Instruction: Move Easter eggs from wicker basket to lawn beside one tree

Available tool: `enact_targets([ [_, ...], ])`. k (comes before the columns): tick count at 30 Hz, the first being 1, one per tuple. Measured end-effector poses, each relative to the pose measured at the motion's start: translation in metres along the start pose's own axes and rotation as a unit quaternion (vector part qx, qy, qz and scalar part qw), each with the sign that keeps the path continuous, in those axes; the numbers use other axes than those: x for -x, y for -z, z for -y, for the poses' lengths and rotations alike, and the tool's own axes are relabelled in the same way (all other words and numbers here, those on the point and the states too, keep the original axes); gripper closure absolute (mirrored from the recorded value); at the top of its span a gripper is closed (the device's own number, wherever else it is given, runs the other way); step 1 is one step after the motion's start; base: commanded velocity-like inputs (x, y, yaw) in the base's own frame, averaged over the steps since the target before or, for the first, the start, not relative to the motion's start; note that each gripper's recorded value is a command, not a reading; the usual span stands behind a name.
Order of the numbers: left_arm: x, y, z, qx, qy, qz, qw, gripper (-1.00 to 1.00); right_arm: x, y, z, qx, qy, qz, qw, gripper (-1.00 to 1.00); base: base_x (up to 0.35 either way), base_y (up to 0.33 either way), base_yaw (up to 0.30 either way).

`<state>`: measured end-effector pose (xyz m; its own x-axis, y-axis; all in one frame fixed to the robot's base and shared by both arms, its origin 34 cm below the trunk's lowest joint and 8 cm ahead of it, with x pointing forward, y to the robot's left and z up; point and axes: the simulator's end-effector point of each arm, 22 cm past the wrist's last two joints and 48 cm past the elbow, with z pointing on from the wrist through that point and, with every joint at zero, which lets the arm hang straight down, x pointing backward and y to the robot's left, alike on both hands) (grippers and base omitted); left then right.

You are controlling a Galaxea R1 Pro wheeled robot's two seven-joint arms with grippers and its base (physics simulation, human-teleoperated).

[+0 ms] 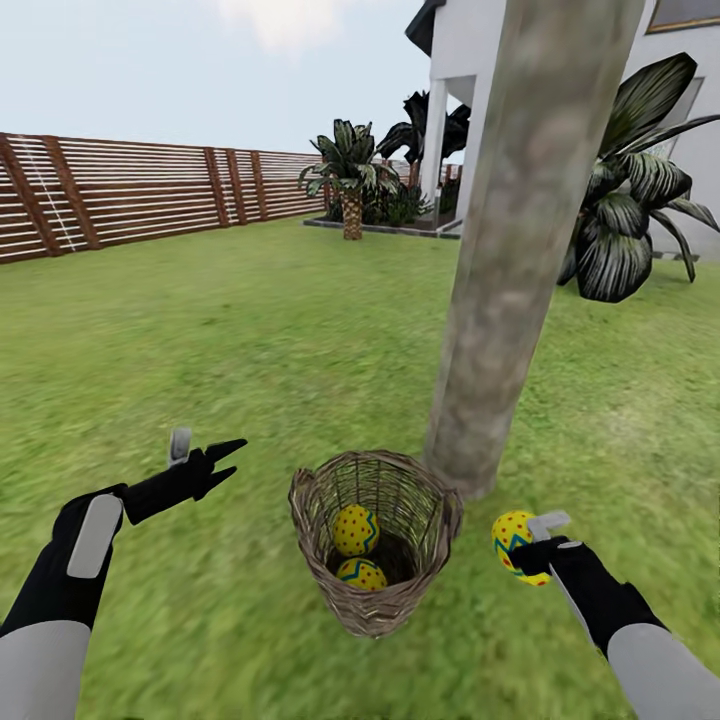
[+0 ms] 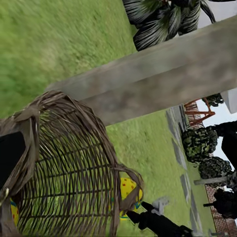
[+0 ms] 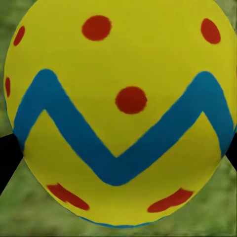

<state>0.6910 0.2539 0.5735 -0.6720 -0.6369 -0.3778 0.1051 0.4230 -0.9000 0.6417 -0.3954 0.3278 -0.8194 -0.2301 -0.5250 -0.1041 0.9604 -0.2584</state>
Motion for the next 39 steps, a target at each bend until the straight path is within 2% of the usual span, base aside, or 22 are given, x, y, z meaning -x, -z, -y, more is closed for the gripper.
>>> enact_targets([
  [1, -0.001, -0.001, -0.002, 0.001, 0.001, -0.001, 1.0000, -1.00, 0.002, -0.005, 0.006, -0.009, 0.000, -0.006, 0.9999, 1.00, 0.000, 0.000, 0.000],
  [3, -0.003, -0.003, -0.007, 0.003, 0.004, -0.003, 1.0000, -1.00, 0.011, -0.015, 0.016, -0.035, 0.001, 0.014, 0.9993, 1.00, 0.000, 0.000, 0.000],
  [5, -0.005, -0.005, -0.011, 0.006, 0.007, -0.004, 0.9999, -1.00, 0.011, -0.020, 0.031, -0.076, 0.002, 0.023, 0.9968, 1.00, 0.000, 0.000, 0.000],
  [7, -0.007, -0.007, -0.016, 0.008, 0.011, -0.006, 0.9999, -1.00, 0.007, -0.024, 0.033, -0.087, 0.000, 0.021, 0.9960, 1.00, 0.000, 0.000, 0.000],
  [10, -0.009, -0.008, -0.023, 0.012, 0.014, -0.008, 0.9998, -1.00, 0.003, -0.029, 0.026, -0.087, 0.000, 0.016, 0.9961, 1.00, 0.000, 0.000, 0.000],
  [14, -0.013, -0.012, -0.033, 0.017, 0.020, -0.012, 0.9996, -1.00, -0.004, -0.035, 0.024, -0.090, -0.001, 0.010, 0.9959, 1.00, 0.000, 0.000, 0.000],
  [18, -0.017, -0.014, -0.042, 0.022, 0.026, -0.016, 0.9993, -1.00, -0.001, -0.040, 0.022, -0.087, 0.005, 0.019, 0.9960, 1.00, 0.000, 0.000, 0.000],
  [28, -0.025, -0.019, -0.065, 0.035, 0.037, -0.023, 0.9984, -1.00, -0.013, -0.054, 0.016, -0.086, 0.012, 0.007, 0.9962, 1.00, 0.000, 0.000, 0.000],
  [31, -0.029, -0.021, -0.072, 0.038, 0.042, -0.026, 0.9980, -1.00, -0.010, -0.061, -0.004, -0.076, 0.010, 0.000, 0.9970, 1.00, 0.000, 0.000, 0.000],
  [34, -0.032, -0.023, -0.079, 0.042, 0.046, -0.029, 0.9976, -1.00, -0.009, -0.065, -0.006, -0.086, 0.010, -0.005, 0.9962, 1.00, 0.000, 0.000, 0.000],
  [39, -0.038, -0.027, -0.090, 0.047, 0.053, -0.033, 0.9969, -1.00, -0.019, -0.073, -0.011, -0.084, 0.013, -0.014, 0.9962, 1.00, 0.000, 0.000, 0.000],
])
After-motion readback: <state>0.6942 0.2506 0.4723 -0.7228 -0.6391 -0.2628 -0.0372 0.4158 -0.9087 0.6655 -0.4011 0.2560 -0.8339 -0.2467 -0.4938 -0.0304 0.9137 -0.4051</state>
